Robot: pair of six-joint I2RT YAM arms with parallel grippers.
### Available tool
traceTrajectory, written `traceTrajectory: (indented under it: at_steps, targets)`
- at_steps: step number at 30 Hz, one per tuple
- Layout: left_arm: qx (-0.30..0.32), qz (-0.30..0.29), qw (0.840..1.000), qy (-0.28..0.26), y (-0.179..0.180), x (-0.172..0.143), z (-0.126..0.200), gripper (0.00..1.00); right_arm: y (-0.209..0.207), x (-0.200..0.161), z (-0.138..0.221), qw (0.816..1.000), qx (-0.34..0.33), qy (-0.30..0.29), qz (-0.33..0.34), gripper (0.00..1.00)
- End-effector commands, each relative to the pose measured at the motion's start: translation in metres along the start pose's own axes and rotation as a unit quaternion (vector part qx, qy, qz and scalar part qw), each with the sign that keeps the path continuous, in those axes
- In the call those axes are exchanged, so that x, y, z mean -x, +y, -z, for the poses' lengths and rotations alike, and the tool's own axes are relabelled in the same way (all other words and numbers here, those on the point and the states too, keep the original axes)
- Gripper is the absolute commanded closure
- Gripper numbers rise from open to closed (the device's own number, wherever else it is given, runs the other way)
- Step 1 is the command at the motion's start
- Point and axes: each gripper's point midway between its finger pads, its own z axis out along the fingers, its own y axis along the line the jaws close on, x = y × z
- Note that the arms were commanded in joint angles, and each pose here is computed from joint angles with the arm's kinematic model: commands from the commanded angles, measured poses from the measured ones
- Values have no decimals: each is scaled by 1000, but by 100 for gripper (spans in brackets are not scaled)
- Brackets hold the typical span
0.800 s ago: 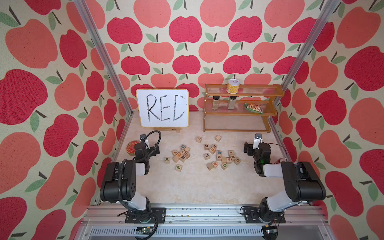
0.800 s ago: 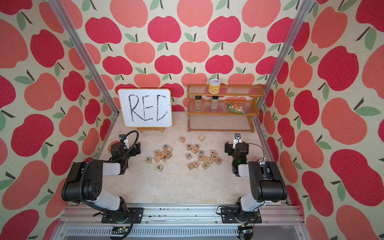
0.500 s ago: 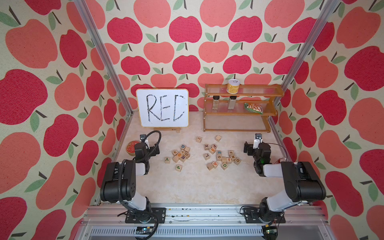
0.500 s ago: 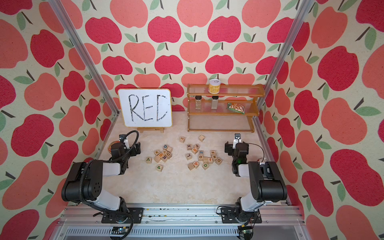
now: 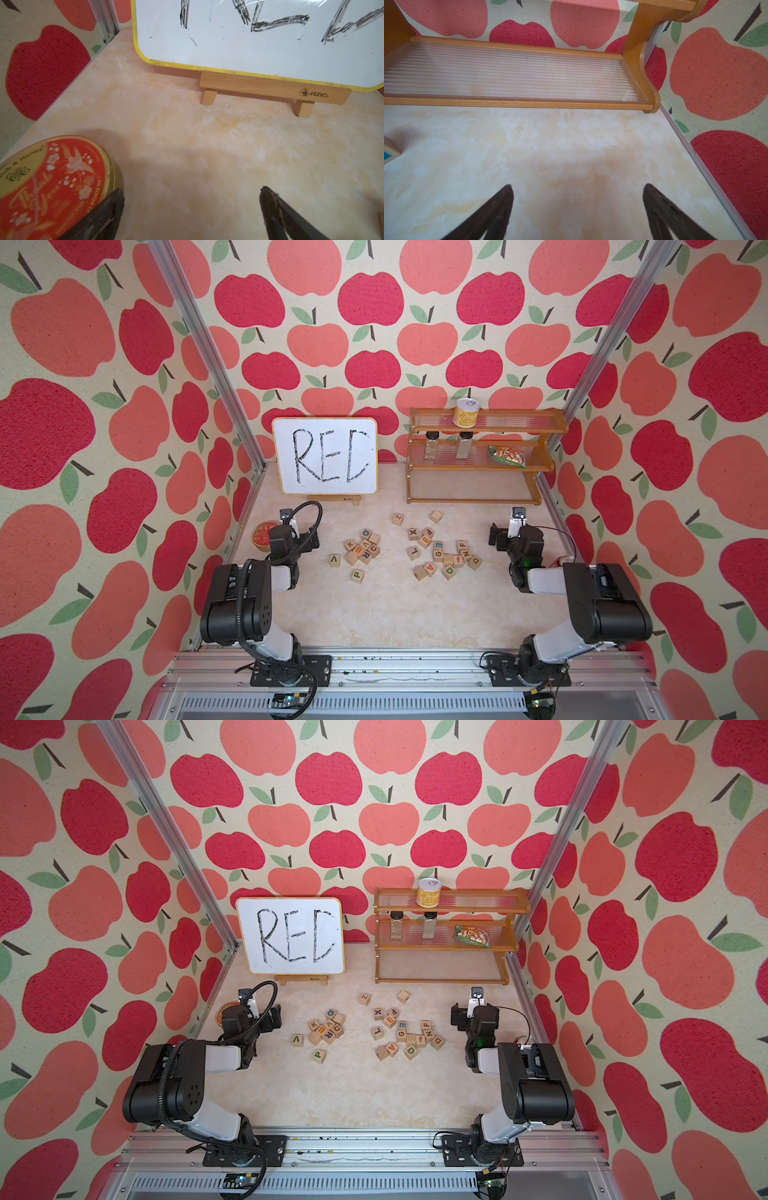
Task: Assemble the uppercase word "red" with letter blocks
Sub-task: Pick up the letter block from the center of the board.
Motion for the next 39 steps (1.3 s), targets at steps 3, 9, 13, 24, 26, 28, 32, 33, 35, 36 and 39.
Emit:
traceTrajectory:
  at_steps: [3,9,13,24,26,28,32,33,35,36,39]
  targets:
    - [1,-13,1000,0,-1,12,0,1,-1,1,2,1000,1,-3,-3,1]
    - [7,-29,997,72,-11,33,1,1,-6,13,12,1000,-21,-11,0,1]
    - [-1,-36,997,64,-21,49,16,1,5,31,21,999,-14,-4,35,1]
    - [-26,-50,995,82,-70,70,76,1,54,85,57,996,65,52,29,1]
    - [-29,-34,995,88,-79,68,87,1,71,93,66,993,93,65,22,1]
    - [-44,-29,994,100,-92,63,97,1,89,98,76,990,116,77,27,1]
    - [-46,-39,989,135,-113,48,116,1,122,107,98,982,149,99,56,1]
    - [-45,-38,988,143,-116,45,119,1,128,110,103,981,156,102,58,1]
    - [-49,-30,987,151,-122,42,132,1,141,114,115,977,171,112,63,1]
    - [-50,-28,986,157,-124,38,136,1,146,115,121,975,177,116,63,1]
    - [-56,-25,983,173,-132,28,149,1,160,122,138,970,197,127,59,1]
